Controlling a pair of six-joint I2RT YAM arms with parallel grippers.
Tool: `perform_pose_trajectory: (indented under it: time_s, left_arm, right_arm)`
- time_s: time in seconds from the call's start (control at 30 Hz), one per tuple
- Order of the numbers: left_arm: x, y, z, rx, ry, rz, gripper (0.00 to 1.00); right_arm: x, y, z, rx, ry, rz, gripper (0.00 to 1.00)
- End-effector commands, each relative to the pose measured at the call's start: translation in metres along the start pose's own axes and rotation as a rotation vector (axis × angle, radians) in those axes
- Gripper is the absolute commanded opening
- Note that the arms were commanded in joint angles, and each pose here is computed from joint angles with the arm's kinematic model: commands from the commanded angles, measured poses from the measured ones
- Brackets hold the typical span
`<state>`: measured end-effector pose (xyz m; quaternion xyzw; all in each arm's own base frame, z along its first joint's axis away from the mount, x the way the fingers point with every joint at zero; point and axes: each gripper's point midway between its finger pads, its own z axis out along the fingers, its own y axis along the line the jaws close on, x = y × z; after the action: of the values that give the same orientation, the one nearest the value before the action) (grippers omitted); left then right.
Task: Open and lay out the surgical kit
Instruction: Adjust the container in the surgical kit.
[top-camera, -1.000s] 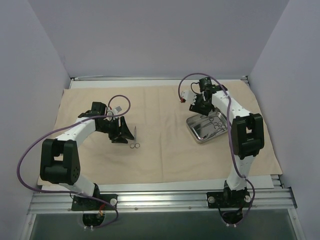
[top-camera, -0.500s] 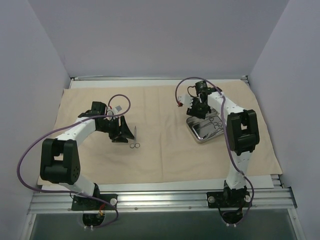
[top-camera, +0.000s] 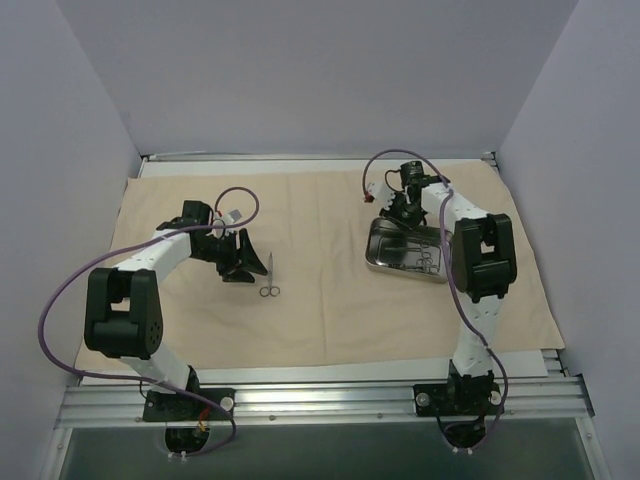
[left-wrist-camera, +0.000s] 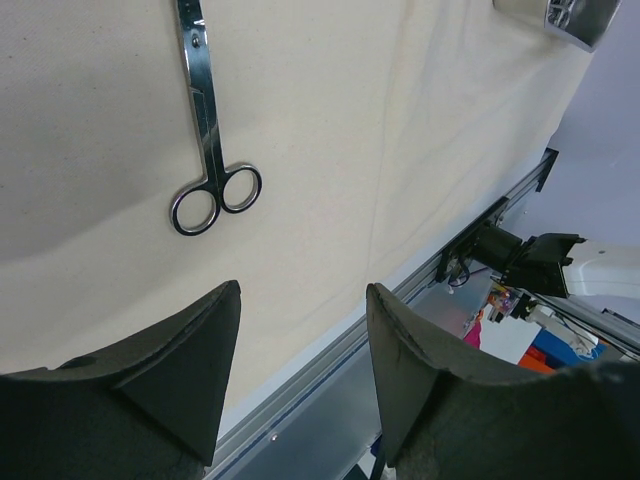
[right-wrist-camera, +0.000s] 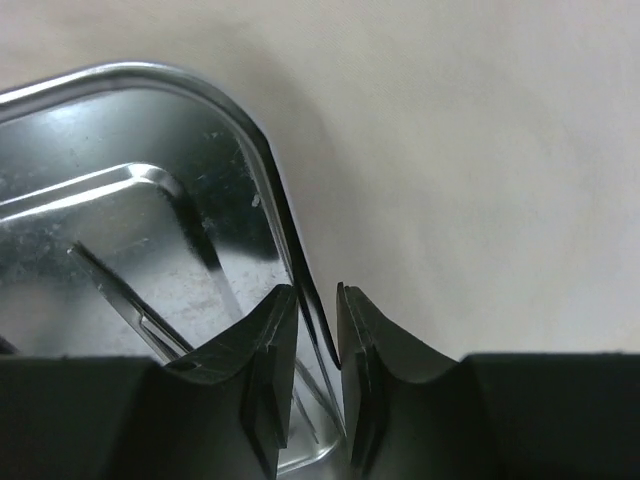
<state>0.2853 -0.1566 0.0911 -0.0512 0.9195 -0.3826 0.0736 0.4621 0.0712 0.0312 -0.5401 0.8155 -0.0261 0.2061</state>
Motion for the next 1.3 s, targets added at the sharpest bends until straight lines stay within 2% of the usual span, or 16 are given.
perform_pose_trajectory:
  time_s: [0.0,0.17,0.33,0.43,0.5,0.6,0.67,0.8,0.93,1.03,1.07,1.23,1.27]
  left_arm:
    - [-0.013,-0.008,-0.004,0.036,-0.019,0.032,0.62]
    - [-0.017,-0.008,-0.001,0.050,-0.015,0.026,0.62]
    - [-0.022,-0.008,0.003,0.063,-0.005,0.018,0.62]
    - [-0.023,-0.008,0.005,0.070,0.001,0.008,0.62]
    - [-0.023,-0.008,0.005,0.074,0.004,0.004,0.62]
    - [-0.023,-0.009,0.006,0.078,0.002,0.002,0.62]
    - [-0.024,-0.010,0.006,0.080,0.002,-0.002,0.62]
    - [-0.025,-0.011,0.006,0.085,0.003,-0.007,0.62]
    - [-0.026,-0.012,0.005,0.084,0.000,-0.006,0.62]
    - [-0.024,-0.011,0.005,0.078,0.004,-0.010,0.62]
    - [-0.024,-0.010,0.004,0.072,0.002,-0.010,0.62]
    - [-0.025,-0.009,0.001,0.046,-0.011,-0.004,0.64]
    - [-0.025,-0.009,0.001,0.044,-0.010,-0.005,0.65]
  right_arm:
    - [0.013,-0.028,-0.021,0.069,-0.048,0.179,0.22]
    - [0.040,-0.055,-0.044,0.150,-0.063,0.347,0.21]
    - [0.085,-0.075,-0.056,0.241,-0.015,0.615,0.21]
    - [0.114,-0.075,-0.060,0.244,0.072,0.787,0.14]
    - [0.143,-0.077,-0.061,0.256,0.139,0.895,0.06]
    - [0.174,-0.068,-0.064,0.274,0.217,1.027,0.03]
    - [0.181,-0.071,-0.069,0.323,0.209,1.101,0.04]
    - [0.197,-0.072,-0.069,0.367,0.221,1.189,0.15]
    - [0.199,-0.074,-0.062,0.359,0.221,1.188,0.17]
    - [0.202,-0.076,-0.063,0.375,0.235,1.179,0.35]
    - [0.203,-0.076,-0.065,0.385,0.241,1.177,0.44]
    - [0.194,-0.085,-0.097,0.452,0.220,1.143,0.64]
    - [0.188,-0.085,-0.101,0.456,0.210,1.127,0.72]
